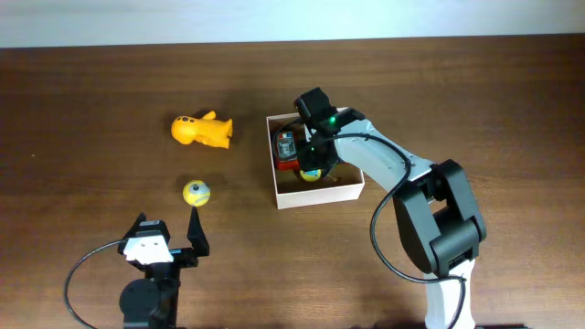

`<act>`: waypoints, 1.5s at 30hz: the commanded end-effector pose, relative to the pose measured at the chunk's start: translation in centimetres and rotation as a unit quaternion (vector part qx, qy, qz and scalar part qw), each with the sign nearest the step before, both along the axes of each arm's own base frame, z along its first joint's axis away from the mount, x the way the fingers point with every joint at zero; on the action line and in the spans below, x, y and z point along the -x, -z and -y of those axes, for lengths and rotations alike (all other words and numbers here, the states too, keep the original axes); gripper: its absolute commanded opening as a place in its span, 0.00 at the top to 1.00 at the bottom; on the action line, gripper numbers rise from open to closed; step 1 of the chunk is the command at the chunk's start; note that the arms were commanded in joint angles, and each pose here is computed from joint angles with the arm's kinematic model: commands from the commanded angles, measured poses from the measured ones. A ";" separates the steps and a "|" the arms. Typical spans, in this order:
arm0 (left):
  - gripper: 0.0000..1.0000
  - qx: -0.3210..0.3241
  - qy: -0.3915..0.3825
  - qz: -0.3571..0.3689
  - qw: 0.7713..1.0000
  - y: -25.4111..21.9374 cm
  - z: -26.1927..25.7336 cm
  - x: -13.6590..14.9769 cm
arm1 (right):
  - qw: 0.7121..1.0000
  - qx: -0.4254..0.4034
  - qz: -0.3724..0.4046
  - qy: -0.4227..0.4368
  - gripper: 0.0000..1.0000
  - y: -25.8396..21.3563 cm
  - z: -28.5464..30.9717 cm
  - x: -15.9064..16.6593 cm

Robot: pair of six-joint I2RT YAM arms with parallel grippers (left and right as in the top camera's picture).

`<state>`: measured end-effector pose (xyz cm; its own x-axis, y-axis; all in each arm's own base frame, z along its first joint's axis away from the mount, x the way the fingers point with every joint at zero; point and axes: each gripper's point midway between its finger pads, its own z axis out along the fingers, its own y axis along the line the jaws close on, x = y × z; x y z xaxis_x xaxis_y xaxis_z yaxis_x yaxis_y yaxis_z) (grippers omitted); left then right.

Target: Pack container

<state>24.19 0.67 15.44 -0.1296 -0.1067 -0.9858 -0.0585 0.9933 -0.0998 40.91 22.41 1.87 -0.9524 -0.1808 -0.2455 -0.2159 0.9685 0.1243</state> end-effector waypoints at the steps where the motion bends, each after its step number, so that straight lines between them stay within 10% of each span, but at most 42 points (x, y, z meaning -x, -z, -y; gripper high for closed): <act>1: 0.01 0.002 0.003 0.000 1.000 0.2 0.1 0.0 | 1.000 -0.009 0.013 0.008 0.78 -1.0 -0.2 -1.0; 25: 0.01 0.002 0.003 0.000 1.000 0.2 0.1 0.0 | 0.998 -0.021 0.064 0.004 0.75 -4.4 -1.2 -3.8; 45: 0.01 0.002 0.003 -0.001 1.000 0.2 0.1 0.0 | 0.971 0.038 0.209 0.109 0.70 -24.4 9.8 -10.4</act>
